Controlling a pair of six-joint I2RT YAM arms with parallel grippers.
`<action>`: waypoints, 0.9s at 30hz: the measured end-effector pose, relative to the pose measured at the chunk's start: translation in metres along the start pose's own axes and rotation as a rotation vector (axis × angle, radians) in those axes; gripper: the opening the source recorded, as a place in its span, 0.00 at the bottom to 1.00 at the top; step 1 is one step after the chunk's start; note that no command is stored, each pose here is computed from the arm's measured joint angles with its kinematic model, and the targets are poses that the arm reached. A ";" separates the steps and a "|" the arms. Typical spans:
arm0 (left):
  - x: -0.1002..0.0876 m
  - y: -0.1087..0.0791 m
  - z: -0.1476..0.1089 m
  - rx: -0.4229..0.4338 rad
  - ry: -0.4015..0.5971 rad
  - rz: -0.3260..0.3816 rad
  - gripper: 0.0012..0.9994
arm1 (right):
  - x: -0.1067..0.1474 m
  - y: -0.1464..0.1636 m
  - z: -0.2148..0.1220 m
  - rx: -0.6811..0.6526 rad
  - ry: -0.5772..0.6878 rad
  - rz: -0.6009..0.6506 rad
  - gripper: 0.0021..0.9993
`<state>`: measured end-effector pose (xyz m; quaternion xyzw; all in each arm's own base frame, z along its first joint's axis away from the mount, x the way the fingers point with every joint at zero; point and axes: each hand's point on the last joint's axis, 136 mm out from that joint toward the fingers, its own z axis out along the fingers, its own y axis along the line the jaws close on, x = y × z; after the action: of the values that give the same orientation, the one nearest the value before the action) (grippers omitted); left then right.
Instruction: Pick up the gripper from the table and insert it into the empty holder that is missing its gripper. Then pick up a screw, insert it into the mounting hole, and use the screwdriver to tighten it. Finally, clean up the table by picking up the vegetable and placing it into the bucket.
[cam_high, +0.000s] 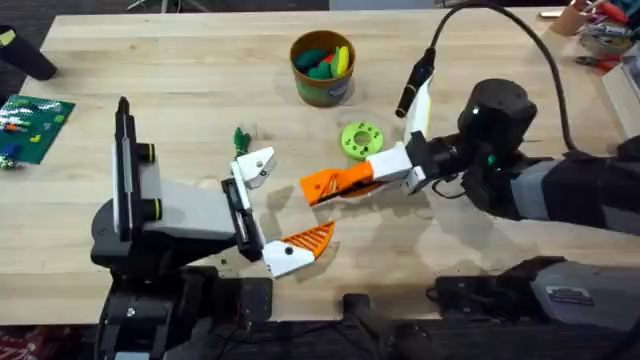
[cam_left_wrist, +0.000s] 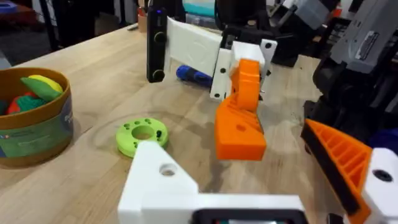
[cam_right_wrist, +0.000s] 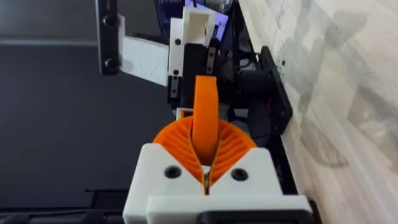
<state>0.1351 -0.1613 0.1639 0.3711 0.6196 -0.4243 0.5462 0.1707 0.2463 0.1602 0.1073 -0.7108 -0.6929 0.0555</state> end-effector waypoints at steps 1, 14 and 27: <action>0.000 0.000 0.000 0.000 0.000 0.000 0.99 | 0.001 0.000 0.001 0.000 0.005 0.000 0.02; 0.000 0.000 0.000 0.000 0.000 0.000 0.99 | -0.012 0.004 0.021 -0.007 0.073 0.001 0.02; 0.000 0.000 0.000 0.000 0.000 -0.001 0.99 | -0.024 0.002 0.041 -0.013 0.078 -0.009 0.02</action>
<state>0.1351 -0.1613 0.1639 0.3710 0.6197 -0.4244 0.5460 0.1842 0.2915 0.1625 0.1370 -0.7031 -0.6930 0.0806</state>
